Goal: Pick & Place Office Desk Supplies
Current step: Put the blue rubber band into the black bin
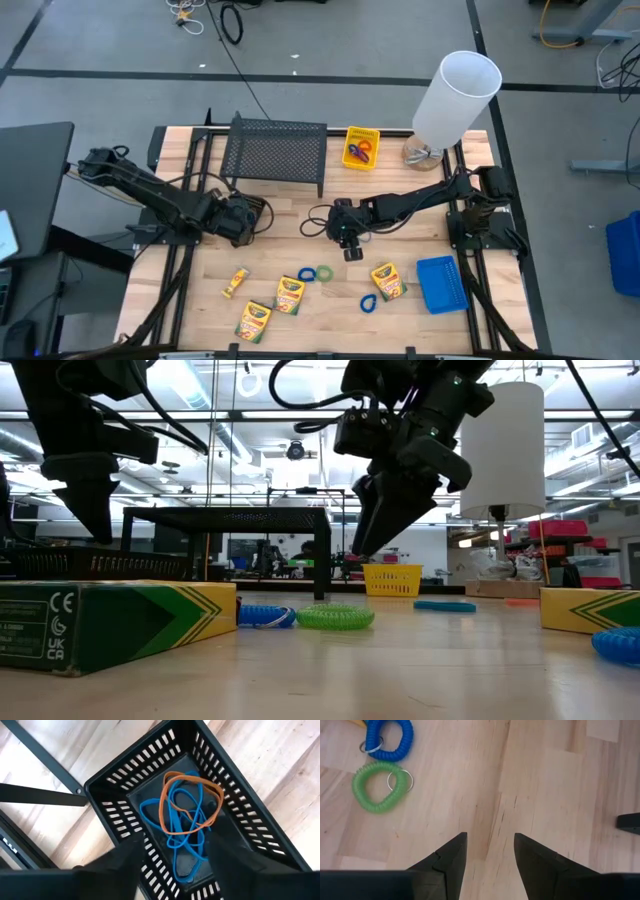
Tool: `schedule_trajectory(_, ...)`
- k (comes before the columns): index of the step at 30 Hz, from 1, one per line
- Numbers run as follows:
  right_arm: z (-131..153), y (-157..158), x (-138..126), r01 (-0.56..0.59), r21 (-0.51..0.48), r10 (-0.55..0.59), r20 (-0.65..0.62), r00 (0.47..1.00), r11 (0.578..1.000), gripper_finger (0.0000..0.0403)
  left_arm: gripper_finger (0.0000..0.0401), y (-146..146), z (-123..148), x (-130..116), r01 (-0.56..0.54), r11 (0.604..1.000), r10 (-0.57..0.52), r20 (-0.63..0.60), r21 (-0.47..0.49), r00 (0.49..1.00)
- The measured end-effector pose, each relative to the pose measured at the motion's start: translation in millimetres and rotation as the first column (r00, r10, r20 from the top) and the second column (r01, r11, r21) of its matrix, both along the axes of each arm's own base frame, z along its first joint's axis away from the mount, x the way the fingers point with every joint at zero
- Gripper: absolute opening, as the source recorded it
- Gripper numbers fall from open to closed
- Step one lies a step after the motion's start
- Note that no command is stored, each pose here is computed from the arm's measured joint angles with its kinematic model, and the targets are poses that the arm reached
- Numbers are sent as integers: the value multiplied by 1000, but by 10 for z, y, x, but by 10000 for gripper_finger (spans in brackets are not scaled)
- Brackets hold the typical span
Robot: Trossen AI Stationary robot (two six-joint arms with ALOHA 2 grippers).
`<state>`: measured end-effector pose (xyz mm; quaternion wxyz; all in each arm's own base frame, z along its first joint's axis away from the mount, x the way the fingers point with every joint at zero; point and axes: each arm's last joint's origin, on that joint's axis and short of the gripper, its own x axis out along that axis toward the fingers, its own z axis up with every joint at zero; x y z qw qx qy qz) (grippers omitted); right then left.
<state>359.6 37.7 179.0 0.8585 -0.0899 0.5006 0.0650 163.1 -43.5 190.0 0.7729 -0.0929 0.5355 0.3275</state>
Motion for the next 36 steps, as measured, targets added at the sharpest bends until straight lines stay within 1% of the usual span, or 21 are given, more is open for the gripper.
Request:
schedule_trajectory(2, 0, 3, -1, -1, 0, 1, 0, 1000, 1000, 172, 250, -6, 32, 23, 7, 1000, -7, 21, 18, 1000)
schedule_trajectory(4, 0, 4, -1, -4, -1, 4, 0, 1000, 1000, 172, 273, -42, 93, 98, 36, 998, -42, 100, 55, 994)
schedule_trajectory(6, -1, 4, -2, -11, -6, 11, -2, 1000, 1000, 172, 289, -112, 172, 203, 92, 988, -116, 208, 122, 971)
schedule_trajectory(7, -2, 4, -4, -12, -7, 12, -5, 1000, 1000, 172, 294, -163, 216, 262, 128, 977, -170, 267, 169, 949)
schedule_trajectory(9, -7, 1, -12, -12, -8, 12, -14, 1000, 1000, 172, 297, -278, 309, 370, 194, 943, -286, 365, 269, 886)
schedule_trajectory(11, -13, 0, -25, -8, -8, 8, -28, 1000, 1000, 172, 298, -394, 409, 449, 250, 901, -394, 426, 355, 814)
schedule_trajectory(15, -38, -6, -76, 4, -8, -4, -88, 996, 1000, 175, 298, -572, 582, 557, 304, 834, -532, 524, 460, 665)
schedule_trajectory(19, -58, -11, -122, -12, -21, 9, -139, 990, 1000, 196, 298, -654, 595, 587, 341, 777, -622, 566, 529, 541)
schedule_trajectory(21, -58, -10, -123, -13, -21, 10, -140, 990, 1000, 210, 298, -661, 552, 588, 355, 754, -652, 571, 552, 498)
schedule_trajectory(23, -62, -12, -133, -9, -21, 5, -151, 989, 1000, 222, 298, -652, 501, 603, 362, 739, -672, 589, 568, 449)
schedule_trajectory(26, -78, -18, -180, 25, -19, -28, -201, 979, 1000, 238, 298, -608, 385, 626, 363, 728, -686, 624, 582, 374)
schedule_trajectory(29, -94, -35, -234, 74, -50, -85, -252, 964, 996, 244, 298, -547, 247, 649, 363, 712, -701, 636, 601, 324)
schedule_trajectory(31, -102, -41, -269, 99, -55, -110, -287, 952, 994, 244, 298, -492, 171, 667, 367, 707, -705, 641, 604, 303)
schedule_trajectory(36, -113, -46, -327, 131, -62, -145, -342, 928, 989, 244, 298, -345, 7, 716, 378, 706, -707, 635, 599, 313)
